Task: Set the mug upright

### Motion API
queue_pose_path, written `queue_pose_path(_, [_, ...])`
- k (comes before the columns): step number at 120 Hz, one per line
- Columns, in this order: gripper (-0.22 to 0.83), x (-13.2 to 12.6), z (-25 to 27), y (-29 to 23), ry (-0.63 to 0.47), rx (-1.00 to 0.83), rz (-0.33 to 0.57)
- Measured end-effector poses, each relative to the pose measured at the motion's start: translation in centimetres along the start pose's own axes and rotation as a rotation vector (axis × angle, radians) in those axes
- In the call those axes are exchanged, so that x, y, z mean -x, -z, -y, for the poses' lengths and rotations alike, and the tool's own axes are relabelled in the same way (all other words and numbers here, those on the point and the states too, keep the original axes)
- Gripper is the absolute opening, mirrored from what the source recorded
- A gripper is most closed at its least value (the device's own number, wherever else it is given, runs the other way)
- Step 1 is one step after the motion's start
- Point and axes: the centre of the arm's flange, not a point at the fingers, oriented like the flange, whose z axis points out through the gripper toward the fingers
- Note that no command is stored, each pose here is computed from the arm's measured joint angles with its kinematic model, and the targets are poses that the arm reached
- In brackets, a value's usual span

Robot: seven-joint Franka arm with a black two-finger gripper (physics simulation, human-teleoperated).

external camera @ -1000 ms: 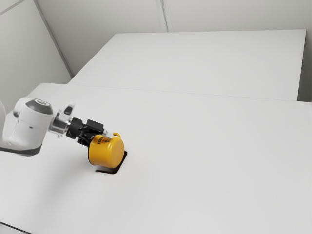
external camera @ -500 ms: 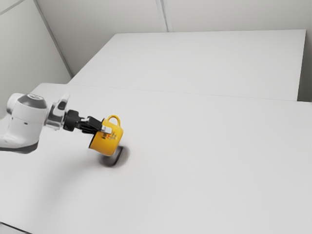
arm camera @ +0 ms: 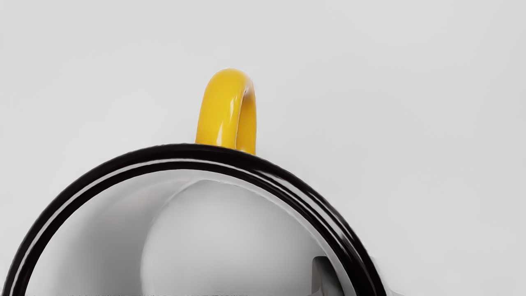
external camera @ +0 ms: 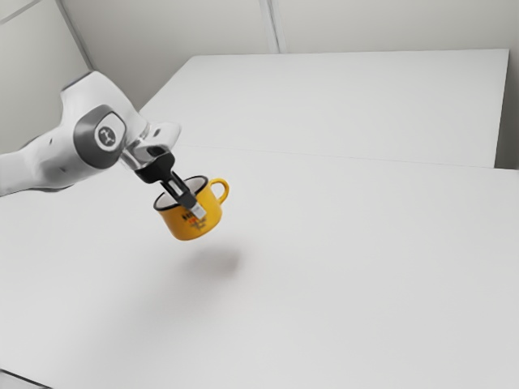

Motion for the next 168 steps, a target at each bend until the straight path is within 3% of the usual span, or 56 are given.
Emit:
queue_pose_path(21, [-0.16,0.7,-3.4,-0.9,0.004,-0.151,0.135])
queue_pose_path(37, [-0.17,2.7,-4.3,-3.8,0.075,-0.207,0.169])
queue_pose_path(68, [-0.17,5.2,-4.7,-8.3,0.216,-0.280,0.091])
queue_pose_path(92, [-0.17,5.5,-4.1,-9.2,0.290,-0.328,0.013])
queue_pose_path(147, [-0.16,5.9,-2.9,-12.6,0.432,-0.320,0.012])
queue_pose_path(168, [0.08,5.6,-3.4,-12.5,0.435,-0.318,0.000])
